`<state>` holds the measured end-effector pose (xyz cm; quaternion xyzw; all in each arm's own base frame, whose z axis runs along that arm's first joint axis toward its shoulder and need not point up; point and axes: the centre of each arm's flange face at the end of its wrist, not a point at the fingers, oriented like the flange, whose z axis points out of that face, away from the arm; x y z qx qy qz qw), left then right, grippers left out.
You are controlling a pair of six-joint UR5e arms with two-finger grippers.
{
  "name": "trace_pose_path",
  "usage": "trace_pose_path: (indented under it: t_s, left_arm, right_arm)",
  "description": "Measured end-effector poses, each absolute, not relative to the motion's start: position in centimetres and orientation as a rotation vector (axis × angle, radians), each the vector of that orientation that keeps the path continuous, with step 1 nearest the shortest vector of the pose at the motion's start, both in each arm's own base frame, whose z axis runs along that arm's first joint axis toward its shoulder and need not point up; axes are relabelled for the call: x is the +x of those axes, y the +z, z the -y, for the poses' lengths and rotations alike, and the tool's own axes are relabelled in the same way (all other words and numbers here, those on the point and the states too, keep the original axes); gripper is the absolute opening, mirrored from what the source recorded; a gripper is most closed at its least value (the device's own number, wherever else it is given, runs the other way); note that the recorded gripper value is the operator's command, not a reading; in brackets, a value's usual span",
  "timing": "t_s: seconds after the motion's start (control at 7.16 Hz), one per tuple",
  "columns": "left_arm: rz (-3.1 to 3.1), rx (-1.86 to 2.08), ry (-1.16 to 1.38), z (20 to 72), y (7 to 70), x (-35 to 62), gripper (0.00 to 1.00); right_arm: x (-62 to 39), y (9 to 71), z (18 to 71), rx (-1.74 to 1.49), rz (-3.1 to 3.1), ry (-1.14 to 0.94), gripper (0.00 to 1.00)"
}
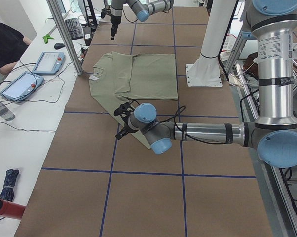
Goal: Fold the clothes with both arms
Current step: 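Release the sleeve and raise the right gripper away from the shirt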
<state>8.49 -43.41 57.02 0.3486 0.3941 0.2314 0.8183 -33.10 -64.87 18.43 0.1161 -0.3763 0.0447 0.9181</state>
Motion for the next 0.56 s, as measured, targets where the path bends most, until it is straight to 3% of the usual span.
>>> trace_pose_path:
  t_s: [0.56]
  left_arm:
    - [-0.797,0.651,0.506,35.7,56.7,18.3,1.00]
  right_arm:
    - [-14.0,34.1,56.8,0.233,0.811,-0.073,1.00]
